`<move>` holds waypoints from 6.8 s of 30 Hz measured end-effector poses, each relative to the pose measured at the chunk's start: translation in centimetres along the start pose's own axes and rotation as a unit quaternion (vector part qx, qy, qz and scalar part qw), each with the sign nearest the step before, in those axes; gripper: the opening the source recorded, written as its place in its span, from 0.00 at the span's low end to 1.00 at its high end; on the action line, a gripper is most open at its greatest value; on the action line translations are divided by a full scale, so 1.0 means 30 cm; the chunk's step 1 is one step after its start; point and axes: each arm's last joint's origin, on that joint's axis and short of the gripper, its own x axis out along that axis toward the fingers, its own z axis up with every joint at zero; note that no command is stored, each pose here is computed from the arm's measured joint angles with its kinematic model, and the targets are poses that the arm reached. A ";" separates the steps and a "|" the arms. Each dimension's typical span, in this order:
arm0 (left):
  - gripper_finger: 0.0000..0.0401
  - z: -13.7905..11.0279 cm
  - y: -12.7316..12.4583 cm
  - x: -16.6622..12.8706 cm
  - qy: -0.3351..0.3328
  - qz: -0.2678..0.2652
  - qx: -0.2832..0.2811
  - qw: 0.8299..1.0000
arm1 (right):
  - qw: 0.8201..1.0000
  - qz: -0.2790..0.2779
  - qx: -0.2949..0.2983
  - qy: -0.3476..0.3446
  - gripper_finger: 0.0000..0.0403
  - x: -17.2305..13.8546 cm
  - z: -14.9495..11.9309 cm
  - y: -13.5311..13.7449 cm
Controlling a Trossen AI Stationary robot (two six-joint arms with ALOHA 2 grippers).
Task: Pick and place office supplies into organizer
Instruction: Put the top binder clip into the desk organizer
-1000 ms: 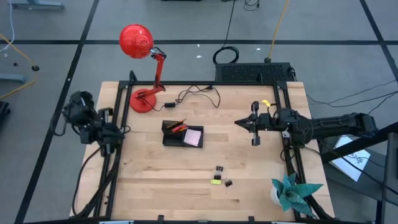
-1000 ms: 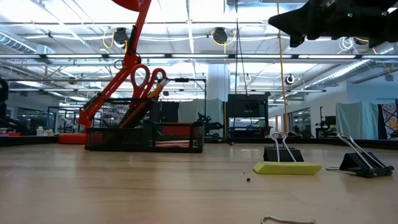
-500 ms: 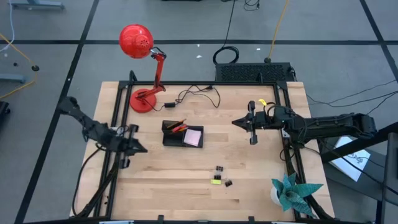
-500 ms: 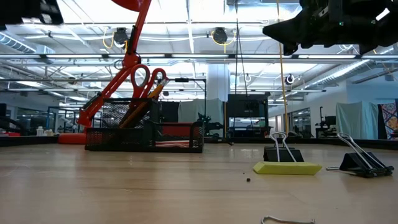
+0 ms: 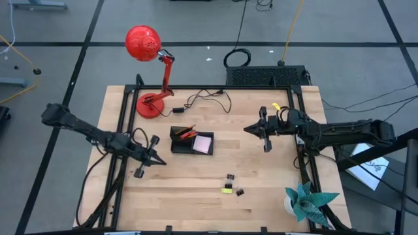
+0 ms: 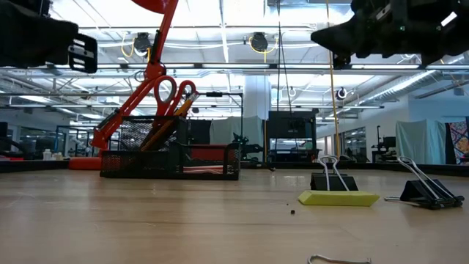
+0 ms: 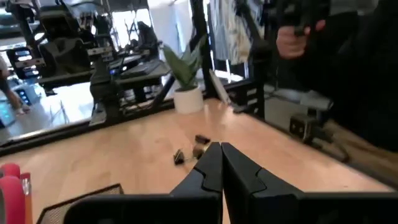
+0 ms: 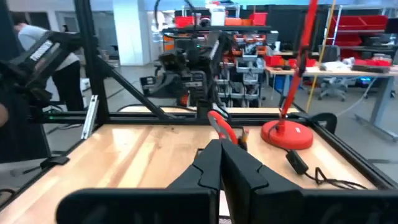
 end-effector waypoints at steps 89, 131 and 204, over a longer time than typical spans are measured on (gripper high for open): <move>0.09 -0.033 0.026 0.018 0.049 0.113 -0.005 0.992 | 0.930 0.040 -0.133 0.340 0.33 0.297 -0.365 0.496; 0.09 -0.034 0.026 0.018 0.050 0.113 -0.008 0.992 | 0.948 0.005 -0.136 0.289 0.00 0.340 -0.329 0.439; 0.09 -0.178 0.111 0.095 0.285 0.362 -0.169 0.871 | 0.957 0.005 -0.168 0.235 0.00 0.532 -0.179 0.284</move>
